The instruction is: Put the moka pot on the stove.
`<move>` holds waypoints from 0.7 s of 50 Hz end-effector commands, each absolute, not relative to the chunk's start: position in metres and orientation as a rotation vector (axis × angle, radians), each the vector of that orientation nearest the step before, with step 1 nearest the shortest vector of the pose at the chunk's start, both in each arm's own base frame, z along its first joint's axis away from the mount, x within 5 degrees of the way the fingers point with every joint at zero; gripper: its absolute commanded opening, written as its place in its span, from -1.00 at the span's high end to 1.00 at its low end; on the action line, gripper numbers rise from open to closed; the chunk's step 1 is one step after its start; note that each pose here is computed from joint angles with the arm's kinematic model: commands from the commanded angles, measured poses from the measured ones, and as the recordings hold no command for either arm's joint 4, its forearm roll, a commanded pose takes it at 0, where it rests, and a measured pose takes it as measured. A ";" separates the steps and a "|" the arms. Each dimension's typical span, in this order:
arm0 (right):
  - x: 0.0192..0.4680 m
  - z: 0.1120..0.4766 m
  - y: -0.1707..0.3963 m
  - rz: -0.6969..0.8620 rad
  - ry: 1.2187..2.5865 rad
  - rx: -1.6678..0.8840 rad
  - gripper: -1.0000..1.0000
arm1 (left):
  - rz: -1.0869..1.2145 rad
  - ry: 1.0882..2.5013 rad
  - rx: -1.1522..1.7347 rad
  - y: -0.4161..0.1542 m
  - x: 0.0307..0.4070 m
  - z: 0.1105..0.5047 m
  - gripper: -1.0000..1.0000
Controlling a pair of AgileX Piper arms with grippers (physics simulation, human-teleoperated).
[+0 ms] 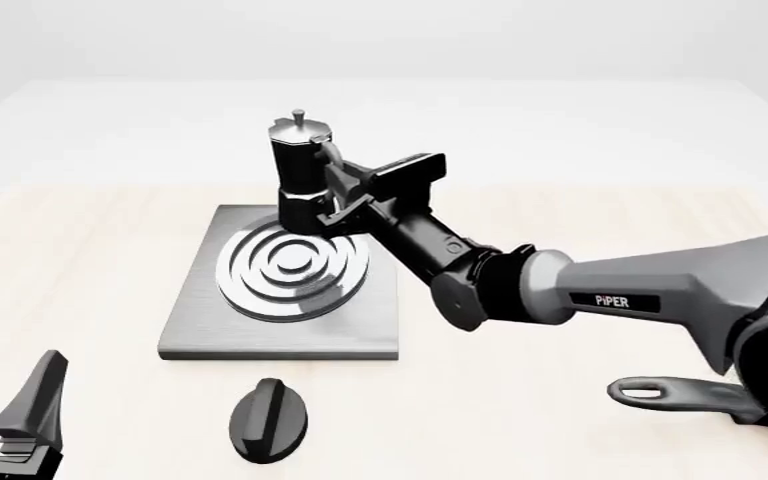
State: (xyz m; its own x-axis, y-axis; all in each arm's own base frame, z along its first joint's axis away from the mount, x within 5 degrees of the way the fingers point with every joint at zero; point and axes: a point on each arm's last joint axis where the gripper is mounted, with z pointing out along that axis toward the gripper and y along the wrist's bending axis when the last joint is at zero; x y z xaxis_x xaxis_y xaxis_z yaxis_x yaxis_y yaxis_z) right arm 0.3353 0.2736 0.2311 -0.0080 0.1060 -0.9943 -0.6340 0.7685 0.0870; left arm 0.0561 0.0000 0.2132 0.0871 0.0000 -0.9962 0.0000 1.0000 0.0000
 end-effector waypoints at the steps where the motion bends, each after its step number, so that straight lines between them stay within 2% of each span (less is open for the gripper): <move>1: 0.338 0.231 0.279 0.638 1.461 -0.441 1.00 | 0.000 1.484 0.000 0.000 0.056 0.213 -1.00; 35: 0.345 0.212 0.290 0.663 1.484 -0.435 1.00 | 0.000 1.484 0.000 0.000 0.056 0.213 -1.00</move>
State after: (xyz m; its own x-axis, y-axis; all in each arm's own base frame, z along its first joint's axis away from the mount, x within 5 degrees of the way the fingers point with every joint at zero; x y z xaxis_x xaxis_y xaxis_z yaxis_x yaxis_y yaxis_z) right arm 0.3424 0.2867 0.2099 -0.0434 0.1159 -0.9923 -0.6411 0.7586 0.1167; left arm 0.0561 0.0000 0.2132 0.0871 0.0000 -0.9962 0.0000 1.0000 0.0000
